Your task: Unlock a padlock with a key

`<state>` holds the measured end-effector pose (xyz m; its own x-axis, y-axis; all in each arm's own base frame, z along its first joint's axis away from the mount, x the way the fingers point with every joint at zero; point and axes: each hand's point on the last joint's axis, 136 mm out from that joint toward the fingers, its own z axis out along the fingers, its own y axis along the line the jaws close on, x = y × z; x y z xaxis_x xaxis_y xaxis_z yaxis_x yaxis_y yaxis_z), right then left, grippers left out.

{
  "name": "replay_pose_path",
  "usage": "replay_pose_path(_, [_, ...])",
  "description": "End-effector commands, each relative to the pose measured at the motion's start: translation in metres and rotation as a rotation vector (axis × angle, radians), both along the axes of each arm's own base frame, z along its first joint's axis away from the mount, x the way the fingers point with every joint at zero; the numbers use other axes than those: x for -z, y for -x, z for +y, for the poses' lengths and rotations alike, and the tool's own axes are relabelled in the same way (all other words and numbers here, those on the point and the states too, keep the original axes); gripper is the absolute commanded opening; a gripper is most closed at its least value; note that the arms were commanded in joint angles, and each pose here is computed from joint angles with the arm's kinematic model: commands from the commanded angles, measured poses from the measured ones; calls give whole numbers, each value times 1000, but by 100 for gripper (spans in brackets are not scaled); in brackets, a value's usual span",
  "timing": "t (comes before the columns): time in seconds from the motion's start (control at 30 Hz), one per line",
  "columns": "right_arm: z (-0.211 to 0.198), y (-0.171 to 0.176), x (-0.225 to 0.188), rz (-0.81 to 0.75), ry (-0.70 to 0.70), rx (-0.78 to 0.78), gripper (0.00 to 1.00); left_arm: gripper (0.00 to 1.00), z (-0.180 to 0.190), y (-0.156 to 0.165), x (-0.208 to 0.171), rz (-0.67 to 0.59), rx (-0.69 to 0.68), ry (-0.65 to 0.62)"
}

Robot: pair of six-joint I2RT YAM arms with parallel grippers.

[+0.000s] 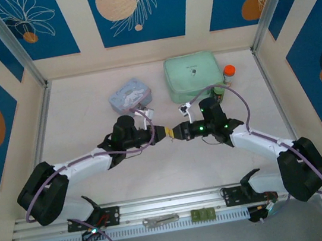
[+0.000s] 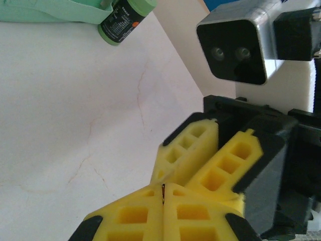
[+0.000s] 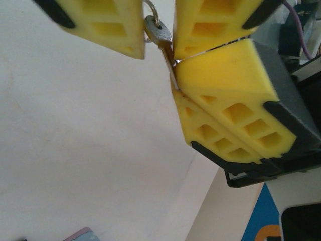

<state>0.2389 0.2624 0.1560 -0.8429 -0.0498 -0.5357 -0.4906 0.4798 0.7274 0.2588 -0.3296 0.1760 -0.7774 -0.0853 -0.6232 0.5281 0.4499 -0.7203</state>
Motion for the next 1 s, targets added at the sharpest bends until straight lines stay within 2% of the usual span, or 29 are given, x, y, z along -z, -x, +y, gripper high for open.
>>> replay_pose_path(0.0, [3,-3,-1,-13,19,5,11,0,-5,-1,-21,-38,26,45])
replay_pose_path(0.1, [1,-4,2,-6,20,20,0,0,-3,-2,-21,-32,20,55])
replay_pose_path(0.23, [-1,-5,3,1,-4,43,0,0,0,-4,-17,-19,1,54])
replay_pose_path(0.3, [-2,-6,1,5,-23,51,0,6,2,-5,-15,-10,-15,56])
replay_pose_path(0.33, [-2,-6,0,4,-30,50,0,11,3,-6,-14,-4,-23,58])
replay_pose_path(0.4, [-3,-6,0,7,-36,53,0,36,6,-8,-13,3,-49,67])
replay_pose_path(0.47, [-4,-6,1,11,-37,57,0,53,11,-11,-10,12,-81,71])
replay_pose_path(0.53, [-5,-7,1,15,-44,61,0,59,17,-15,-9,14,-115,73])
replay_pose_path(0.73, [-5,-7,-2,21,-73,52,0,60,26,-19,-6,17,-166,93])
replay_pose_path(0.97, [0,-3,-10,-1,-121,-9,0,50,13,-16,-13,42,-111,206])
